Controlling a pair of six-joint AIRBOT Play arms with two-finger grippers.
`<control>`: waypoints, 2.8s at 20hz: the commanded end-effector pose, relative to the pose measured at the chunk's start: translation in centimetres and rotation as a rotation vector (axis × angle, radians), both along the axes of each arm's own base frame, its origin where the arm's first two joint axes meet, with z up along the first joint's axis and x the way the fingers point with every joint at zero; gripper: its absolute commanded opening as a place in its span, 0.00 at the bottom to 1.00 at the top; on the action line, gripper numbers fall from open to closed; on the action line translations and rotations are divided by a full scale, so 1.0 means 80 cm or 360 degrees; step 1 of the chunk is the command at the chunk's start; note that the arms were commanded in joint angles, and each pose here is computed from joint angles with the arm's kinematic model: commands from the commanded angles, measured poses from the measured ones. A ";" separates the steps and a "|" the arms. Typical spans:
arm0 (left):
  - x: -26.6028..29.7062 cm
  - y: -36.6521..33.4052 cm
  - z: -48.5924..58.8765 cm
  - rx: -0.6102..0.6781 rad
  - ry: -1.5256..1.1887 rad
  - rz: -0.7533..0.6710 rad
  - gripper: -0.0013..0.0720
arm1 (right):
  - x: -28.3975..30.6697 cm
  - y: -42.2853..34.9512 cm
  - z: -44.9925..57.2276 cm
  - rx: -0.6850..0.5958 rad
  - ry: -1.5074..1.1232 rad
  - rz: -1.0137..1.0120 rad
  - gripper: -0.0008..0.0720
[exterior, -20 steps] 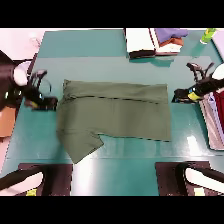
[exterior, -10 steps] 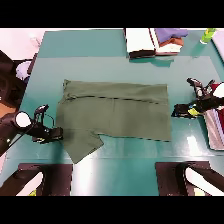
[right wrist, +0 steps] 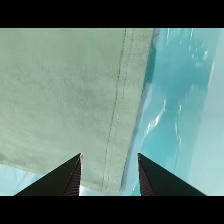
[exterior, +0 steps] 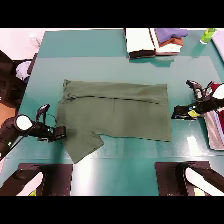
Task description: Fold the shirts.
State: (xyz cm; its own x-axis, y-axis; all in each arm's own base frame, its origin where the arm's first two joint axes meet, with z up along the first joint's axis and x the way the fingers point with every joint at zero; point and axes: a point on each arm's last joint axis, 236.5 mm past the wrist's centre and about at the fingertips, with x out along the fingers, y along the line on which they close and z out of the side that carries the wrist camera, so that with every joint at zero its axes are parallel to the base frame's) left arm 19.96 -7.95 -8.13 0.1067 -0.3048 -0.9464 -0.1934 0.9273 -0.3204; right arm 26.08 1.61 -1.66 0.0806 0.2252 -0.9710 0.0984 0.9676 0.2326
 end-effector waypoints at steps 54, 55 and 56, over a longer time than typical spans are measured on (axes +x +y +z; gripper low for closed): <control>0.269 0.013 0.093 0.0203 -0.0566 -0.0306 0.07 | 0.209 -0.019 0.028 -0.0258 -0.0169 0.0138 0.03; 0.271 0.013 0.089 0.0203 -0.0564 -0.0301 0.07 | 0.218 -0.019 0.025 -0.0257 -0.0169 0.0138 0.04; 0.272 0.013 0.090 0.0204 -0.0571 -0.0299 0.07 | 0.226 -0.019 0.021 -0.0257 -0.0168 0.0138 0.04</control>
State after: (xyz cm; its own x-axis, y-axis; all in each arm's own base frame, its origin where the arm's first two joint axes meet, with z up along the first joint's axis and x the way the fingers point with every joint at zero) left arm 40.38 -7.00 0.11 0.3812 -0.2379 -0.8934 0.0921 0.9713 -0.2194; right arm 41.78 0.11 1.02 0.1727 0.0755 -0.9821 -0.0049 0.9971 0.0758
